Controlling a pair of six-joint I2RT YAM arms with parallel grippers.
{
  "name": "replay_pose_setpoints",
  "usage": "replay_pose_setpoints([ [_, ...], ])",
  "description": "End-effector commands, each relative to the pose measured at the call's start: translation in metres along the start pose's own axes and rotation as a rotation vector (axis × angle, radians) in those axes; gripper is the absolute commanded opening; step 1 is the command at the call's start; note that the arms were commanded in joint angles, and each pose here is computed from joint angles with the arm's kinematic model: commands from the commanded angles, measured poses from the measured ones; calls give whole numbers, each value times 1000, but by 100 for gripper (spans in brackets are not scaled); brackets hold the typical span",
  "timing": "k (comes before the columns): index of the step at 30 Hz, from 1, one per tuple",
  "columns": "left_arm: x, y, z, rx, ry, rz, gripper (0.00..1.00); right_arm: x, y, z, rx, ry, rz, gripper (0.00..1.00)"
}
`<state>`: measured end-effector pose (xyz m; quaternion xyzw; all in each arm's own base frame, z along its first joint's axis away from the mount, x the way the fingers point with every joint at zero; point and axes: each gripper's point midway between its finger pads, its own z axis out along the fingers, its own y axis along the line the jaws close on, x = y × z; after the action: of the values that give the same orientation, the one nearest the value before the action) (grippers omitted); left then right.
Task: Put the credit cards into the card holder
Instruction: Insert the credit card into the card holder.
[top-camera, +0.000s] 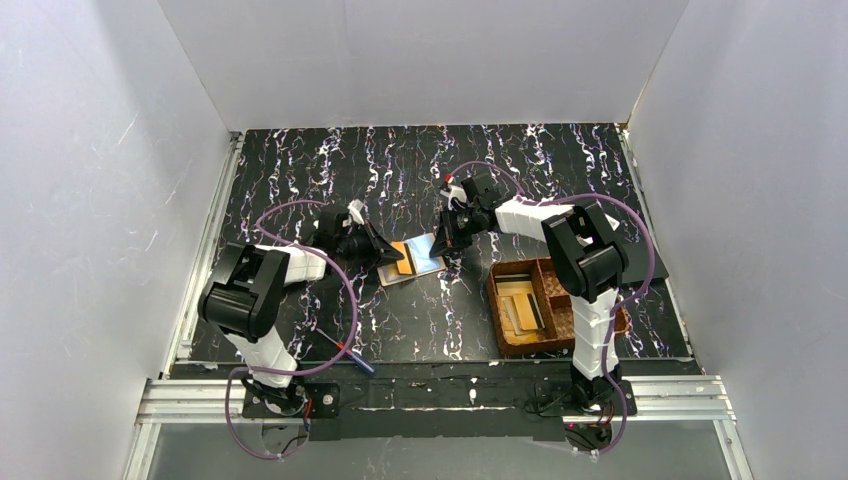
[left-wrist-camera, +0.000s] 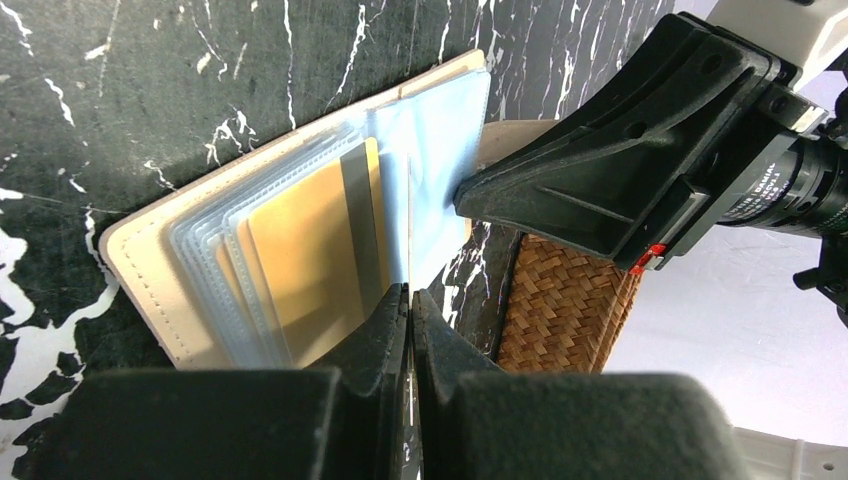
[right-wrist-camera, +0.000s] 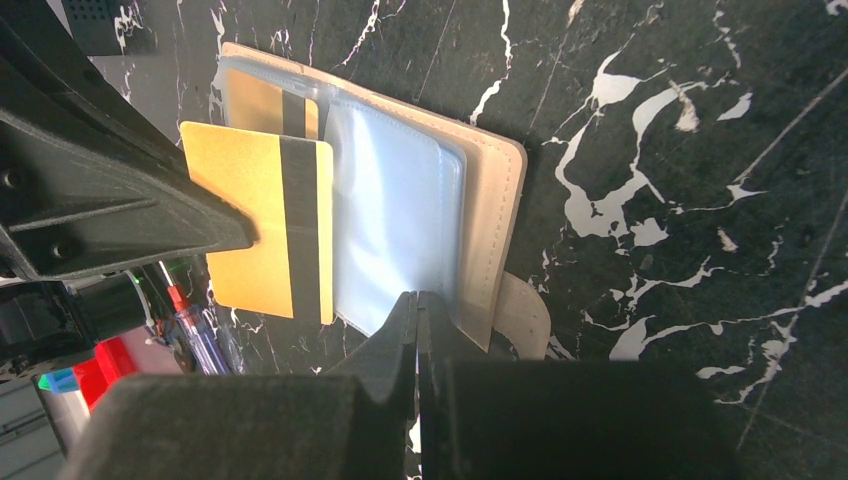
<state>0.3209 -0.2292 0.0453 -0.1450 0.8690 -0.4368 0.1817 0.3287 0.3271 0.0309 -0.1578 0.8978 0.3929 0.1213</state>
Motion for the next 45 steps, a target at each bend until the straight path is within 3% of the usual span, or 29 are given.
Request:
replay_pose_setpoints([
  [1, 5, -5, 1, 34, 28, 17, 0, 12, -20, -2, 88, 18, -9, 2],
  [21, -1, 5, 4, 80, 102, 35, 0, 14, -19, -3, 80, 28, -14, 2],
  [45, -16, 7, 12, 45, 2, 84, 0, 13, -16, -2, 65, 25, -11, 2],
])
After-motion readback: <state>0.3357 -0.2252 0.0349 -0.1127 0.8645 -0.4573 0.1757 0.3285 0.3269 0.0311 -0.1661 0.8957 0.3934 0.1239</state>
